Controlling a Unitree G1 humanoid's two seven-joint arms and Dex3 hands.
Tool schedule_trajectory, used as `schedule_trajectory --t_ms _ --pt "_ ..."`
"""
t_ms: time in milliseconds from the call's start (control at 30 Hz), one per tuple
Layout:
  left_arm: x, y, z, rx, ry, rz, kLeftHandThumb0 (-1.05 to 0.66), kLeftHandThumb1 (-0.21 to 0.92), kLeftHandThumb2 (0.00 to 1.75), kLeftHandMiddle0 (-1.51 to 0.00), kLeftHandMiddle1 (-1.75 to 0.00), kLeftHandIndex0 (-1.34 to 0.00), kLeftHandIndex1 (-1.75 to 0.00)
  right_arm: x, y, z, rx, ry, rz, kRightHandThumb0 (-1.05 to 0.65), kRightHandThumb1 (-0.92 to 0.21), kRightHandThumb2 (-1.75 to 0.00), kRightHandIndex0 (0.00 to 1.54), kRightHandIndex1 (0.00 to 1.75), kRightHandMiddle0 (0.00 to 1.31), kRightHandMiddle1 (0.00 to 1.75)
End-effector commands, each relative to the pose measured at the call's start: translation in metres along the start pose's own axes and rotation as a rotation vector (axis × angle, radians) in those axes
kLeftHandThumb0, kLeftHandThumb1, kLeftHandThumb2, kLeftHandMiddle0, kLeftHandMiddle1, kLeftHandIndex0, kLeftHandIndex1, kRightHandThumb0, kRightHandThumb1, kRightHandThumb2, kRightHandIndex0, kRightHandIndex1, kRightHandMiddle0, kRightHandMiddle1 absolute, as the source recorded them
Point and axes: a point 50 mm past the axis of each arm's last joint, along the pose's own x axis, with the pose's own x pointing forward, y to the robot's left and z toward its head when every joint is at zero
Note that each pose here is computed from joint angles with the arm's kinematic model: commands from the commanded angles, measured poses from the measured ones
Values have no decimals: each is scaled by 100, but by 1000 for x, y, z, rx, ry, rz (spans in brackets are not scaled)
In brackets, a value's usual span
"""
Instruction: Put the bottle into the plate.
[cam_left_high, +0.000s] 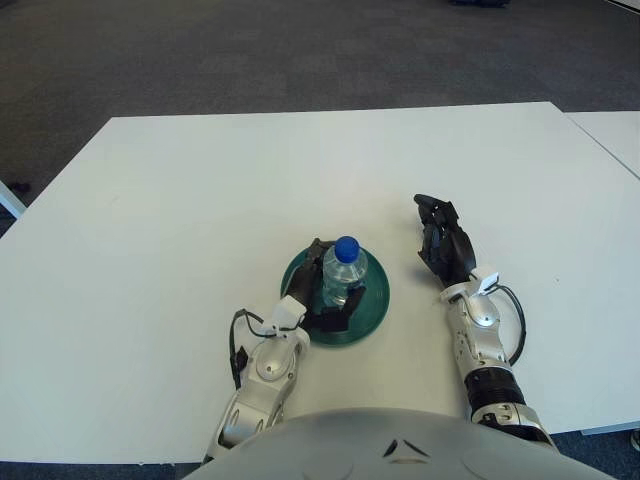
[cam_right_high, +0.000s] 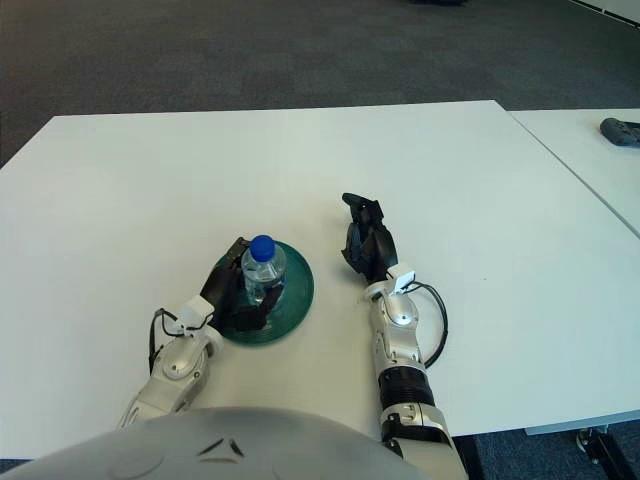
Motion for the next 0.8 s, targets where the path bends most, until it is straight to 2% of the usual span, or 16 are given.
schedule_trajectory --t_ms 0,133,367,633,767 --pt "-6 2 -8 46 34 -31 -96 91 35 -18 -16 -1 -55 -31 -5 -27 42 129 -55 -77 -92 -84 49 6 7 95" --pt "-10 5 2 73 -3 -58 -103 92 41 -8 -4 0 -29 -31 -5 -28 41 129 -55 -78 -92 -85 50 6 8 96" --pt "-14 10 17 138 -86 -66 -105 92 51 -1 0 0 -5 -30 -5 -28 52 124 -56 -77 -92 -84 51 7 8 97" --pt "-16 11 14 192 -136 -22 -105 92 74 0 0 0 0 -29 -4 -29 58 126 -58 -79 -92 -84 52 7 8 98" --pt "-18 14 4 88 -155 47 -105 92 85 -3 -1 0 0 -28 -4 -30 59 128 -60 -79 -92 -84 52 7 8 98"
